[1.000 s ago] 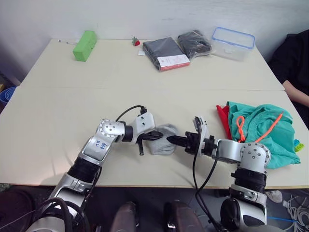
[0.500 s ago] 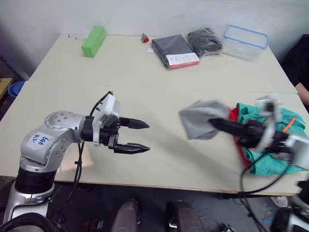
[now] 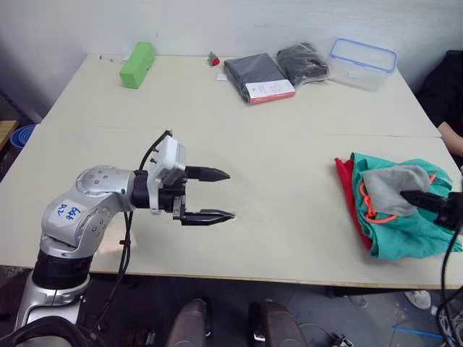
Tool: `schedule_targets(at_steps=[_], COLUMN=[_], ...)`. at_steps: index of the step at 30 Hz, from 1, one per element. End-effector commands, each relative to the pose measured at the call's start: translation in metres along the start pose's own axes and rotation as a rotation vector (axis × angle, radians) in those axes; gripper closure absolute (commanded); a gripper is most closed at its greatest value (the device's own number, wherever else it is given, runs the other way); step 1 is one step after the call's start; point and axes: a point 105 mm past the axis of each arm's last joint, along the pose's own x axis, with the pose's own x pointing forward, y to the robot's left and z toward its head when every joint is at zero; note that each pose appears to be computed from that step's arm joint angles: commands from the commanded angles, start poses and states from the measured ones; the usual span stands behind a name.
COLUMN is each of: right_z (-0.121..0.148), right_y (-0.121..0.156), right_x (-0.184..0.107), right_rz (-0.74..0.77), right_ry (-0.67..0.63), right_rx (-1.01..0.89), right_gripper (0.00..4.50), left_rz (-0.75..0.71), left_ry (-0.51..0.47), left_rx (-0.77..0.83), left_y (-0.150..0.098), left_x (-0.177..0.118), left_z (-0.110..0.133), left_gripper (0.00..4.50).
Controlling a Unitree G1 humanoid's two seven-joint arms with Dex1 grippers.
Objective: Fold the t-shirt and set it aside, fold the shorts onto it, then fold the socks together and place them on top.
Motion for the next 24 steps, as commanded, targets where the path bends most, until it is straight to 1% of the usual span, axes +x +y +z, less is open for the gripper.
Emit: schedule_targets(at_steps=[1,3,6,8,11,14,17,19,21,24], right_z=[-0.008,-0.008,-0.002,0.004,0.009,0.017,0.03,0.035,0.038,0.037], right_y=[-0.024,-0.024,-0.022,-0.023,-0.025,-0.024,-0.017,-0.023,-0.03,-0.034], right_x=[0.003,0.002,-0.007,-0.026,-0.058,-0.095,-0.132,-0.154,-0.166,-0.164], right_rz=[-0.12,-0.11,-0.094,-0.104,-0.097,-0.051,0.013,0.024,0.019,0.01], right_ry=[-0.005,-0.028,-0.082,-0.103,-0.09,-0.043,-0.015,0.003,0.008,0.03], right_rx=[-0.073,-0.086,-0.095,-0.136,-0.178,-0.196,-0.231,-0.255,-0.262,-0.292], right_gripper=[3.47,2.78,1.74,1.04,0.09,0.03,0.03,0.03,0.03,0.03], left_rz=[0.033,0.042,0.022,0.041,0.07,0.106,0.141,0.169,0.188,0.21], left_ry=[0.007,0.039,0.035,0.044,0.054,0.067,0.09,0.106,0.097,0.058], left_rx=[0.054,0.04,-0.016,-0.046,-0.082,-0.127,-0.165,-0.175,-0.191,-0.231], left_y=[0.005,0.008,0.006,0.007,0.006,0.006,0.006,0.005,0.002,-0.001], left_x=[-0.003,-0.007,-0.015,-0.025,-0.041,-0.061,-0.083,-0.095,-0.104,-0.108], left_z=[0.007,0.001,-0.002,-0.007,-0.009,-0.008,-0.007,-0.006,-0.004,0.0], left_gripper=[0.0,0.0,0.0,0.0,0.0,0.0,0.0,0.0,0.0,0.0])
